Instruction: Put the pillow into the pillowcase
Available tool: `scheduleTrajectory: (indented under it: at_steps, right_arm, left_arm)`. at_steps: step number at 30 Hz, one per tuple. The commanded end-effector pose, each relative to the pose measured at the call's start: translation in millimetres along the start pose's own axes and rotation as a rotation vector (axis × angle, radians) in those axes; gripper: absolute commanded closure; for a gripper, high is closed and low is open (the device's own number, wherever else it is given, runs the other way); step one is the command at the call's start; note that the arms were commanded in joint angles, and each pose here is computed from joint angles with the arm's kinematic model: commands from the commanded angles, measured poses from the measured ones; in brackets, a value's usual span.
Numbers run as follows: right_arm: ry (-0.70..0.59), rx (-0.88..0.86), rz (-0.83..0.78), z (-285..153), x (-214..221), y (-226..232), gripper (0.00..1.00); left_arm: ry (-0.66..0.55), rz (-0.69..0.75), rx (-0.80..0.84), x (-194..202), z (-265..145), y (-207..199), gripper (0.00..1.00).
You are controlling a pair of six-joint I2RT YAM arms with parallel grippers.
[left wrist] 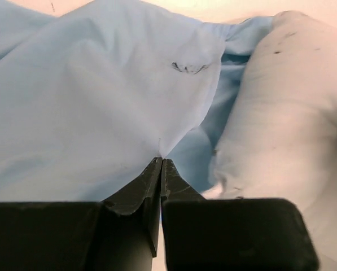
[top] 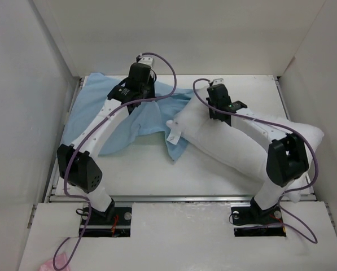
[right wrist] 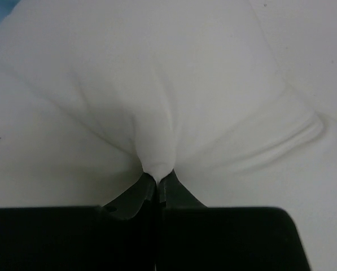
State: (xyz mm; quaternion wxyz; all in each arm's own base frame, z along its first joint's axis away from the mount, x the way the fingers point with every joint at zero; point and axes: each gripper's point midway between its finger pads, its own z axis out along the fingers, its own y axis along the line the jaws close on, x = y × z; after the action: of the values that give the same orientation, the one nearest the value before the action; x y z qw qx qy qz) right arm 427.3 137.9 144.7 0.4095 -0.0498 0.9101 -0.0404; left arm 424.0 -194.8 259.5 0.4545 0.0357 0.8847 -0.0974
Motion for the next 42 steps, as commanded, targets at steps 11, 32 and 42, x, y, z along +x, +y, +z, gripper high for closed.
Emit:
scheduleTrajectory:
  at_steps: [11, 32, 42]
  right_arm:
    - [-0.269, -0.044, 0.268, -74, -97, 16, 1.0]
    - [-0.489, -0.064, 0.47, -84, -198, 100, 1.0]
    - [-0.414, -0.041, 0.507, -49, -181, 100, 1.0]
  left_arm:
    - [0.022, -0.029, 0.12, 25, -14, -13, 1.0]
    - [-0.016, -0.077, 0.289, 27, -76, -39, 1.0]
    - [0.008, -0.136, 0.237, 48, -94, -23, 1.0]
